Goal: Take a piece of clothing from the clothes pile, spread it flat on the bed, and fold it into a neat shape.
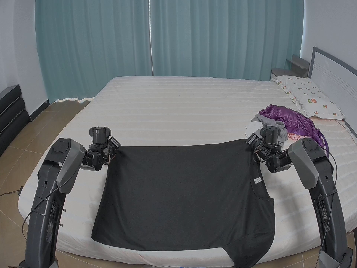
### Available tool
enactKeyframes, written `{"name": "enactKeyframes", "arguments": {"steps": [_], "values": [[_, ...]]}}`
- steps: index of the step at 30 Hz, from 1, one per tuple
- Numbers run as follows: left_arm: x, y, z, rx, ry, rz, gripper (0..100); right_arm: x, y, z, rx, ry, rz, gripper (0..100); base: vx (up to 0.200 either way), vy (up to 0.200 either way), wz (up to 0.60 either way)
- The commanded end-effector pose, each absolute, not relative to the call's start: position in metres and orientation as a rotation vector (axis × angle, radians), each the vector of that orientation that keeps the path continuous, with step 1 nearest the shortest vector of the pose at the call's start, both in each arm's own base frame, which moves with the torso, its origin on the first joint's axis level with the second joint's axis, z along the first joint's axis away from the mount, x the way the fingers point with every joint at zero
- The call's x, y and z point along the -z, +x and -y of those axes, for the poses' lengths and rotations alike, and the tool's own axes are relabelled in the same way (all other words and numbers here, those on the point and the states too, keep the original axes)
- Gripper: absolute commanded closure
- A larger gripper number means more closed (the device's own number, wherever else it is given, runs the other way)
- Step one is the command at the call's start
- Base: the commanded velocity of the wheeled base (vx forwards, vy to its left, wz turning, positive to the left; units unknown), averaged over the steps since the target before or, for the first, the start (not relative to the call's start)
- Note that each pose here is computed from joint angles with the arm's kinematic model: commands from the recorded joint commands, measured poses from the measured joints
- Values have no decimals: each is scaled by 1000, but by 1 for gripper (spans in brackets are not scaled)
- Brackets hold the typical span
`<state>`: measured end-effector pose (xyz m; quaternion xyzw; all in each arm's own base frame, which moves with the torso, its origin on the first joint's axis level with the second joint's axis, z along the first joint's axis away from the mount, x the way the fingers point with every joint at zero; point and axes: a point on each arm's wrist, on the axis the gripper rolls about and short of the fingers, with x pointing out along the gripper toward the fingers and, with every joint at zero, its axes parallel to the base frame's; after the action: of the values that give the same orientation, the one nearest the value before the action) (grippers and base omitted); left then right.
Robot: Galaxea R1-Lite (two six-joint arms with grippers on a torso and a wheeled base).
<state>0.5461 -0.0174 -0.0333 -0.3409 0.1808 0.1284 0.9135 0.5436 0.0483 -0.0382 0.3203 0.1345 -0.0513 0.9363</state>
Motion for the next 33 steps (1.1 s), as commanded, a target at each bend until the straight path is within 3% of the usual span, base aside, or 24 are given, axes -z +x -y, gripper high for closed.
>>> {"name": "enactKeyframes", "arguments": {"steps": [1,6,23,24,25,26,33], "values": [[36,549,17,-263,-708,-360,100,49,547,-49,110,654,-269,100,0,0,0],[36,553,17,-257,-710,-345,100,45,556,-49,120,651,-213,100,0,0,0],[43,552,22,-245,-703,-372,100,76,552,-51,154,628,-273,100,0,0,0],[44,552,22,-246,-703,-373,100,78,552,-51,155,628,-276,0,0,0,0],[43,552,22,-246,-703,-373,100,78,552,-52,154,627,-276,0,0,0,0],[44,552,22,-246,-703,-373,0,78,552,-53,152,627,-277,0,0,0,0],[42,552,22,-249,-705,-363,0,59,555,-48,160,639,-238,0,0,0,0]]}}
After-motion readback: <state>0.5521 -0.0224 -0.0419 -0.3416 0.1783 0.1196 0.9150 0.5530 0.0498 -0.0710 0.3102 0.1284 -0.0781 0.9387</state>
